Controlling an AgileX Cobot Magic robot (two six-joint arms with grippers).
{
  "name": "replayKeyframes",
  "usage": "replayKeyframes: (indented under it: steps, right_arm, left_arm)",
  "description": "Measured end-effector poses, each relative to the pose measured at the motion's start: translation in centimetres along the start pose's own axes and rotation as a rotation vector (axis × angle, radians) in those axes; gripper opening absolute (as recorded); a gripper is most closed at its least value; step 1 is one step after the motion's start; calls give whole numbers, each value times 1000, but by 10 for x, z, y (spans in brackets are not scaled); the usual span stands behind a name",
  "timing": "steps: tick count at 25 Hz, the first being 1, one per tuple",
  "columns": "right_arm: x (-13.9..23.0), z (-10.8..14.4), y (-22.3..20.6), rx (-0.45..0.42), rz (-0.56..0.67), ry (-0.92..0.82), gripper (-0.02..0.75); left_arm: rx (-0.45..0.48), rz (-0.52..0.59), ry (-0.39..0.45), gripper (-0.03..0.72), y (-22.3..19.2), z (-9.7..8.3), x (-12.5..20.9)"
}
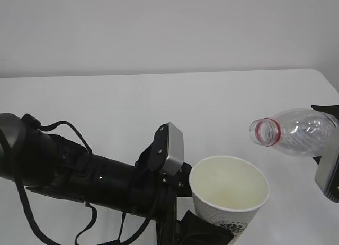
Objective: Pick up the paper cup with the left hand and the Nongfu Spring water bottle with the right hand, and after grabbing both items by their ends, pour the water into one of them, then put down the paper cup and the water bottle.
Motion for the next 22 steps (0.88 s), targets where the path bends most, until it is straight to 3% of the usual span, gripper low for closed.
replayKeyframes:
  steps: [22]
  right_arm:
    - [0, -8, 0, 70, 1, 87, 482]
  left_arm:
    - [16, -14, 0, 545, 0, -2, -2]
Point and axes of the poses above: a point on each arm's last joint axis where the gripper is mounted, y pointing back along that axis away from the gripper, z along the wrist's bending axis when the last joint is at zero, x = y × z, the point moved 2 cm from there along -y, pointing out along that axis toward the gripper, and after that the axes turned 11 degrees about y, right-handed, at the moved point
